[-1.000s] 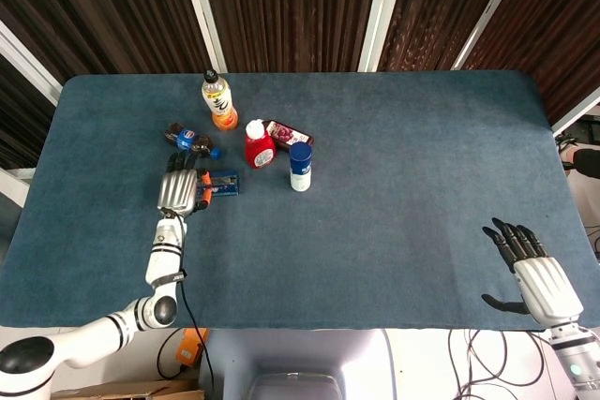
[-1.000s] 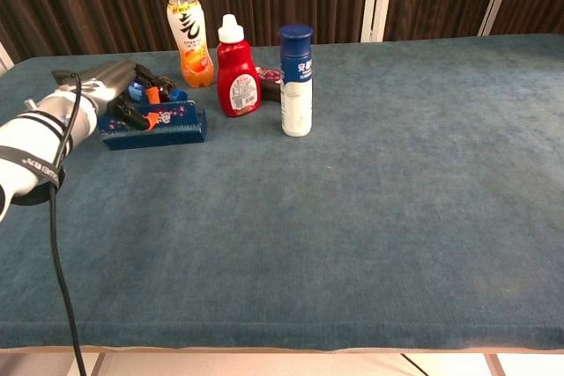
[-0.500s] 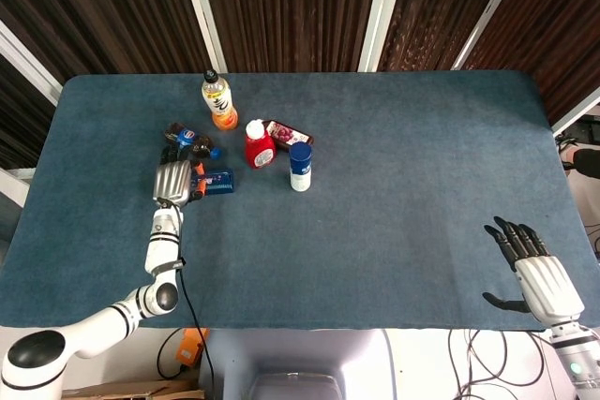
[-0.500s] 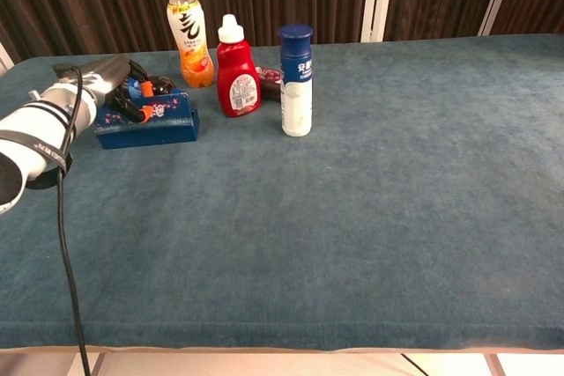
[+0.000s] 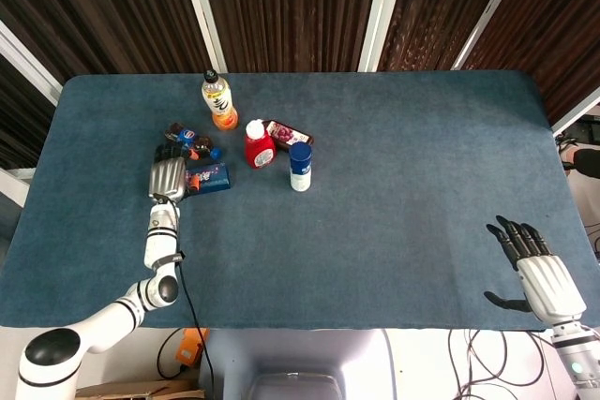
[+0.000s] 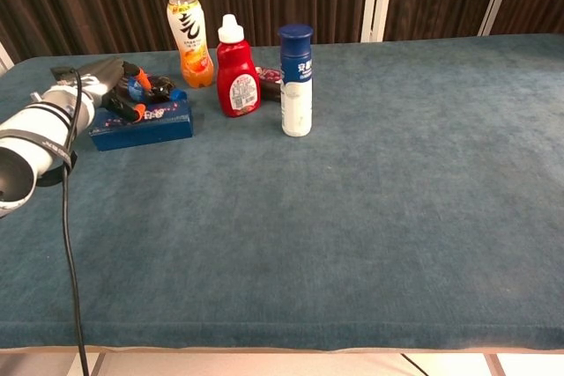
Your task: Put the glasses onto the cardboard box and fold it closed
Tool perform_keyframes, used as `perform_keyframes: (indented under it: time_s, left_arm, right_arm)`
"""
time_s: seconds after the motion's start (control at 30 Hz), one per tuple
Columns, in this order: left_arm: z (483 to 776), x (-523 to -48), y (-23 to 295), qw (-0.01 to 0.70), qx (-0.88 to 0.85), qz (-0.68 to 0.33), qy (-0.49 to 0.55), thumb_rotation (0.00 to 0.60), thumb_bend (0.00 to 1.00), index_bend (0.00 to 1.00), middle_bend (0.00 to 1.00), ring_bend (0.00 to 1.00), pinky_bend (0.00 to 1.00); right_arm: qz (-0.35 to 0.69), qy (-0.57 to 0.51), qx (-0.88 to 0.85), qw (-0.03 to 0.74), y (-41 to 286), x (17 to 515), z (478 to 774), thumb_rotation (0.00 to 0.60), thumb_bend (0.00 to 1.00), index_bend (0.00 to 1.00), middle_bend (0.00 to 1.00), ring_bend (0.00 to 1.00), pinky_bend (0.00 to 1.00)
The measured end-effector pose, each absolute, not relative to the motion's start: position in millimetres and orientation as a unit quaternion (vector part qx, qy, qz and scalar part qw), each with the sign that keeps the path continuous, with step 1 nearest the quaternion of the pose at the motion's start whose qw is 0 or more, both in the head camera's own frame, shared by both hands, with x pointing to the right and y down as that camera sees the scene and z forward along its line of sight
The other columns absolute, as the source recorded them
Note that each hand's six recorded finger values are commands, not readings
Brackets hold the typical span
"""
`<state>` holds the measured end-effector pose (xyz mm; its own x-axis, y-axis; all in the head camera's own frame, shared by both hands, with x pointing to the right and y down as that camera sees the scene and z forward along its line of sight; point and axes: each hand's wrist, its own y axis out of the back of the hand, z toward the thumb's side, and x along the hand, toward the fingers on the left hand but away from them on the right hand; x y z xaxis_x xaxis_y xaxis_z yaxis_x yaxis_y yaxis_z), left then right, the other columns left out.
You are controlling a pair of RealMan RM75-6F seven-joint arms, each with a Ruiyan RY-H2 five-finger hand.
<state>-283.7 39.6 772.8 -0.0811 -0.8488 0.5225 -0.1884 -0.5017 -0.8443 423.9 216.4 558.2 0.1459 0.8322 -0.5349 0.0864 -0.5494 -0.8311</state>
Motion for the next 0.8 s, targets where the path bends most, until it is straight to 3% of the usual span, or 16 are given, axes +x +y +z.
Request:
perform_keyframes:
  time_s: [0.33,0.53,0.67,0.8]
  left_arm:
    - [769,-289,36,0.298,-0.608,-0.602,0.424,0.600,0.40,0.00,0.00,0.00,0.00]
    - [747,-282,40,0.321,-0.624,-0.564,0.436,0.600,0.40,0.00,0.00,0.00,0.00]
    - [725,-282,58,0.330,-0.651,-0.533,0.428,0.600,0.40,0.00,0.00,0.00,0.00]
    - [686,-305,100,0.335,-0.679,-0.513,0.404,0.600,0.40,0.00,0.00,0.00,0.00]
  right_arm:
    - [0.556,-0.338,-0.681,0.335,217,423,557,0.600,0.25,0.00,0.00,0.00,0.00]
    - [0.554,-0.334,-0.685,0.336,219,421,557,0.600,0.25,0.00,0.00,0.00,0.00]
    - [0.554,-0.328,-0.686,0.338,221,419,559,0.600,0.25,0.00,0.00,0.00,0.00]
    - [0.555,-0.320,-0.688,0.341,224,415,561,0.600,0.25,0.00,0.00,0.00,0.00]
